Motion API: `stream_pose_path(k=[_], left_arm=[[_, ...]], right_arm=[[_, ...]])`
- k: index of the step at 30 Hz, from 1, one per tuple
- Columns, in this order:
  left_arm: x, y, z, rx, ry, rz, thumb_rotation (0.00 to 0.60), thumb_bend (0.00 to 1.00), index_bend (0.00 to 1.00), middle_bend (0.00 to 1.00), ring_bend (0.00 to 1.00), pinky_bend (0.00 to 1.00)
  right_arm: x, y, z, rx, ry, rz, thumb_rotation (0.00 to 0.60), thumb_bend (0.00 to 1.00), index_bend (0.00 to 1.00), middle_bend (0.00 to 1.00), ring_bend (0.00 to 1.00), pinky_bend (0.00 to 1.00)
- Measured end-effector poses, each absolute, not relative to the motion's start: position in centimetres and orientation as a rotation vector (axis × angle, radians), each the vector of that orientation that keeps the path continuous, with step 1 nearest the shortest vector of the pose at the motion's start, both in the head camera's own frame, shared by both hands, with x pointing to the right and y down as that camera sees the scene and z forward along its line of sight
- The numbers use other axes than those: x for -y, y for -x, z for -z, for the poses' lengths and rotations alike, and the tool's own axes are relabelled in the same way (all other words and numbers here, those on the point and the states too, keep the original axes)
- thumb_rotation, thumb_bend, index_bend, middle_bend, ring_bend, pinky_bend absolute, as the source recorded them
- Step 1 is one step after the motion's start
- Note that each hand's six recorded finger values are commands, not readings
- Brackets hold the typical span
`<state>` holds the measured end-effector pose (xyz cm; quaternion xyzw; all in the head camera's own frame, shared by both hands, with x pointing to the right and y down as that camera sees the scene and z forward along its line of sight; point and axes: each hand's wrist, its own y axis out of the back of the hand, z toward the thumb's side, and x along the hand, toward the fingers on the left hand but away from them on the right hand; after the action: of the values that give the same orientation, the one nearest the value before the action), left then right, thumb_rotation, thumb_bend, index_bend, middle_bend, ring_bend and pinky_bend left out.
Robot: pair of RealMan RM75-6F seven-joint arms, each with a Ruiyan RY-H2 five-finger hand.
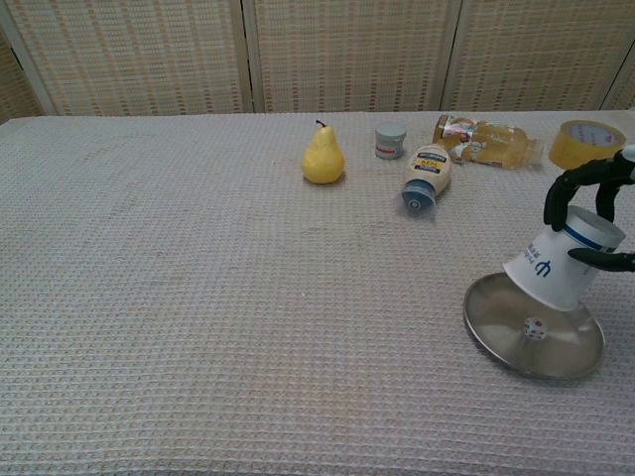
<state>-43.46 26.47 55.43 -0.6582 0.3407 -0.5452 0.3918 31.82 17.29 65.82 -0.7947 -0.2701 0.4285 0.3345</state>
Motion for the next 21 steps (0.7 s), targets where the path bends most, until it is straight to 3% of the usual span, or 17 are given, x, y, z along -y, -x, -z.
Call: stream_pose_path(k=[21], left_arm=[[-26.4,43.6,-55.2,-0.878,1.671,1.377,0.6,0.51,0.4,0.45,0.37,0.26]], right_arm=[[-18.2,-29.6,-68.8,0.543,2.001,-1.083,0.6,0.27,0.5,0.41,0.3,0.52]])
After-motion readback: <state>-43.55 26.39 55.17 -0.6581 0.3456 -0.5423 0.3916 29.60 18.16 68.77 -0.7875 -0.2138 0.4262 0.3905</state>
